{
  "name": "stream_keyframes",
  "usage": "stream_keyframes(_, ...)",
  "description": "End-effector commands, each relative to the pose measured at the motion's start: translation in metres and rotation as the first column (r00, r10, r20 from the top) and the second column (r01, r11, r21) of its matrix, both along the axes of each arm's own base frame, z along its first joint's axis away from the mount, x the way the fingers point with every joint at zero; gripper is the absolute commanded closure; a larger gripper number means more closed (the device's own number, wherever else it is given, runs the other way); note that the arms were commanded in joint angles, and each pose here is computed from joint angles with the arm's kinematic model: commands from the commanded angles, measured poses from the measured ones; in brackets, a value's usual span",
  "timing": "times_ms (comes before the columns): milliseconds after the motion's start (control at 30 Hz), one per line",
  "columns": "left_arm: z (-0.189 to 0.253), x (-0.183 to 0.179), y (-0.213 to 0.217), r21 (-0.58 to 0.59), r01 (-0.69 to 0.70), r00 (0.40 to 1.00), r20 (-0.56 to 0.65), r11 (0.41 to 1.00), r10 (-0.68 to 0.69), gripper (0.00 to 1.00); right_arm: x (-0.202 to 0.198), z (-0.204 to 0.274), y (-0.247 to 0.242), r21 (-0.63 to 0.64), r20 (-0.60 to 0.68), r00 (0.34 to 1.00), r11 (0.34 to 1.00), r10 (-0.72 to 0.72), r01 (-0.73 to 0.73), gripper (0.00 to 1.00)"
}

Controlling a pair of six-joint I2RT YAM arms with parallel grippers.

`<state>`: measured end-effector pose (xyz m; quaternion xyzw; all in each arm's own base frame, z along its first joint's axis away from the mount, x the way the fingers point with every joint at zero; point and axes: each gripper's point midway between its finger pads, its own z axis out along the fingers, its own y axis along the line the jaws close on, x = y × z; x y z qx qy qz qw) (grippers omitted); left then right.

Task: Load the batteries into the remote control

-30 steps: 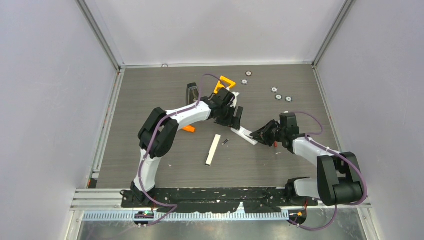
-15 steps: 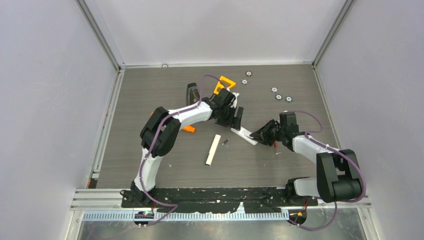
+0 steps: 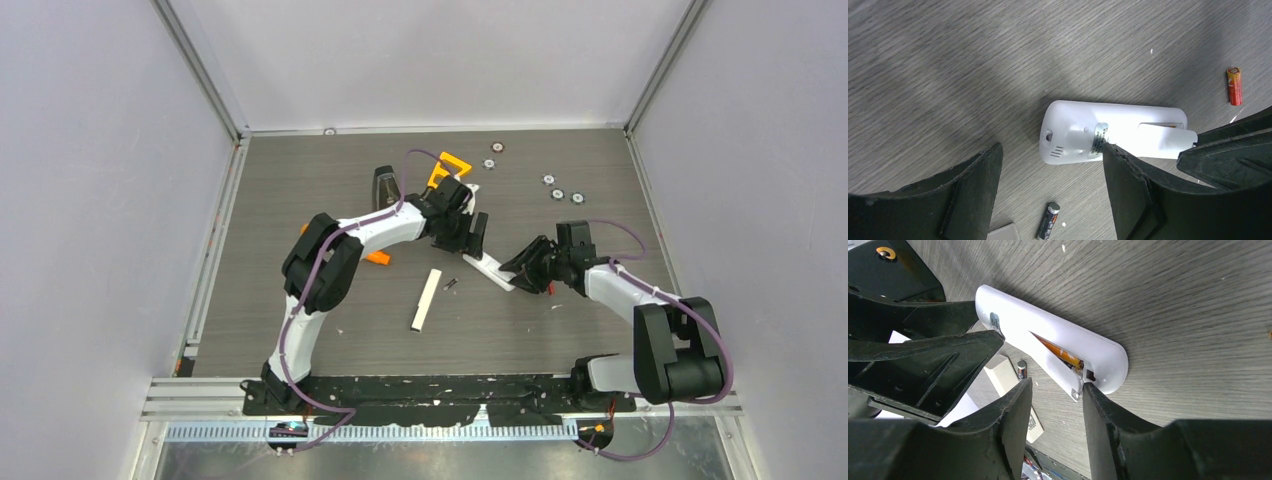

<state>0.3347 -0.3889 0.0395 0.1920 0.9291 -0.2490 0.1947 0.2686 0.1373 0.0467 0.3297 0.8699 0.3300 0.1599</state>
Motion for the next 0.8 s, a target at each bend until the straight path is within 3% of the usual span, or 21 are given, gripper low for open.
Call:
stream_keyframes(0,0.009,0.013,-0.008,-0.026,0.002,1.000,0.031,1.000,-0.001,0.26,0.000,0.005,-0.007,-0.052,-0.007,1.000,0.999,-0.010,0.010,0.52)
stream_keyframes(367,0.004,0.014,-0.006,-0.008,0.003,1.000,0.023,1.000,-0.003,0.28,0.006,0.025,-0.005,-0.042,0.006,1.000,0.999,-0.003,0.003,0.51)
stream_keyframes(767,0.003,0.014,-0.006,-0.013,0.012,1.000,0.017,1.000,-0.012,0.28,0.014,0.020,-0.008,-0.075,0.014,1.000,0.997,0.005,-0.004,0.73)
